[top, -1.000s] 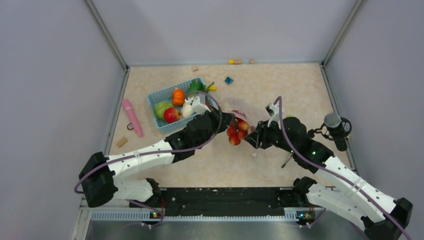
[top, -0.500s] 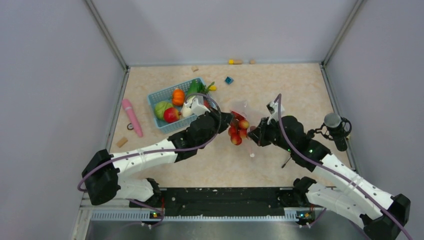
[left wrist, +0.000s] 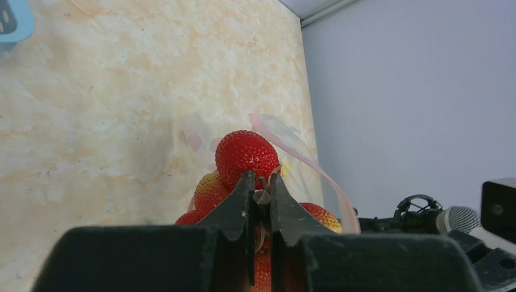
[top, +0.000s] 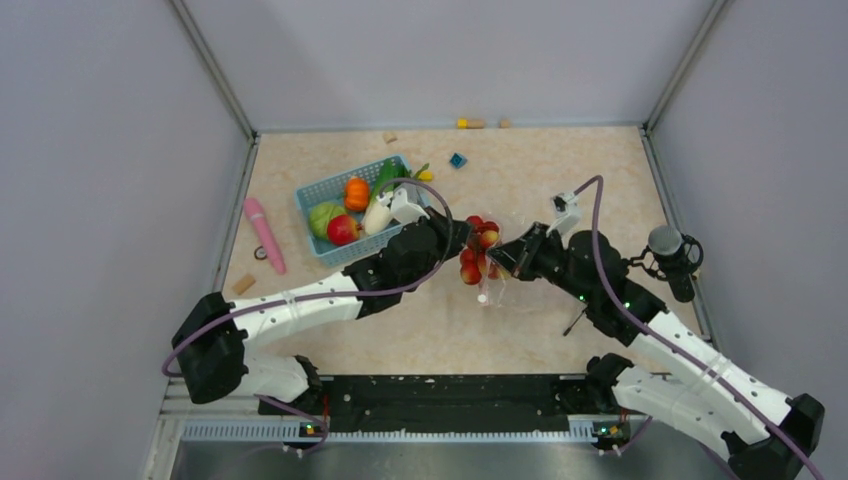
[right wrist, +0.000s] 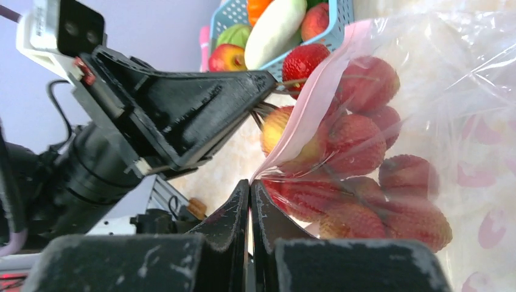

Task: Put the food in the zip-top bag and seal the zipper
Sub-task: Place the fake fruit in the zipper food storage bag.

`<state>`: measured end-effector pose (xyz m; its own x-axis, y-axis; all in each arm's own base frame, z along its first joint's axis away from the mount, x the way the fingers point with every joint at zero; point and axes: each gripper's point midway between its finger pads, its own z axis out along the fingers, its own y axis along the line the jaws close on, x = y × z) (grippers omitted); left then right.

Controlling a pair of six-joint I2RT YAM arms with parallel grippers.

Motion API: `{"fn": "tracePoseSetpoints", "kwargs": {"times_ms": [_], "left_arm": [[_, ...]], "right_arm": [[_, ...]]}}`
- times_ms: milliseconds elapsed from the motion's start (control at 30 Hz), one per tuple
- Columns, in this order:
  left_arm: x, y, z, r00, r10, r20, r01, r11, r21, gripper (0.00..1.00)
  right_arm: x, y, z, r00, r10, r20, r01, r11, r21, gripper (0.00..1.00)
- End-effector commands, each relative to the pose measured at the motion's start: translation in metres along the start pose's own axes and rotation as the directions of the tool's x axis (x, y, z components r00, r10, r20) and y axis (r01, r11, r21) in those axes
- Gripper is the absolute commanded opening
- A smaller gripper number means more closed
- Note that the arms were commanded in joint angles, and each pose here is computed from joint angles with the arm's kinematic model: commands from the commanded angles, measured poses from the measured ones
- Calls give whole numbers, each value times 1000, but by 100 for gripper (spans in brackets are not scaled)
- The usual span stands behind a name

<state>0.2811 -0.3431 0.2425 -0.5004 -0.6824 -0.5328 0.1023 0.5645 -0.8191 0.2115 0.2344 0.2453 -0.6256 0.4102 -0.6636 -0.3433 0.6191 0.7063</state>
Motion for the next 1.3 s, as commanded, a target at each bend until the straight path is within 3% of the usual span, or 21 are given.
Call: {"fn": "tracePoseSetpoints", "kwargs": {"times_ms": [0, 200, 400, 500, 600, 800, 1000, 1267], "left_arm": [[-7, -29, -8, 996, 85, 11, -85, 989, 125, 0], [-9, -31, -16, 993, 114, 24, -116, 977, 176, 0], [-11, -48, -18, 995, 104, 2, -102, 973, 205, 0], [-21, -46, -19, 1000, 19, 22, -22, 988, 156, 0], [-38, -38, -23, 994, -85, 74, 79, 994, 79, 0], [-54, -37, -34, 963, -245, 116, 239, 969, 62, 0], [-58, -45, -36, 943, -317, 105, 310, 947, 79, 0], [-62, -44, -30, 861, -492, 132, 484, 871, 84, 0]], "right_arm": [[-38, 26, -13, 985, 76, 154, -65, 995, -77, 0], [-40, 22, -16, 982, 74, 174, -64, 996, -63, 0], [9, 44, 5, 993, -63, -99, 41, 978, -207, 0], [32, 31, 11, 973, -120, -198, 81, 977, -196, 0], [41, 23, 9, 960, -163, -226, 119, 973, -197, 0], [33, 20, 7, 967, -230, -112, 199, 952, -234, 0], [40, 32, 7, 947, -321, -24, 290, 882, -370, 0], [35, 62, 1, 910, -361, 202, 414, 780, -469, 0]]}}
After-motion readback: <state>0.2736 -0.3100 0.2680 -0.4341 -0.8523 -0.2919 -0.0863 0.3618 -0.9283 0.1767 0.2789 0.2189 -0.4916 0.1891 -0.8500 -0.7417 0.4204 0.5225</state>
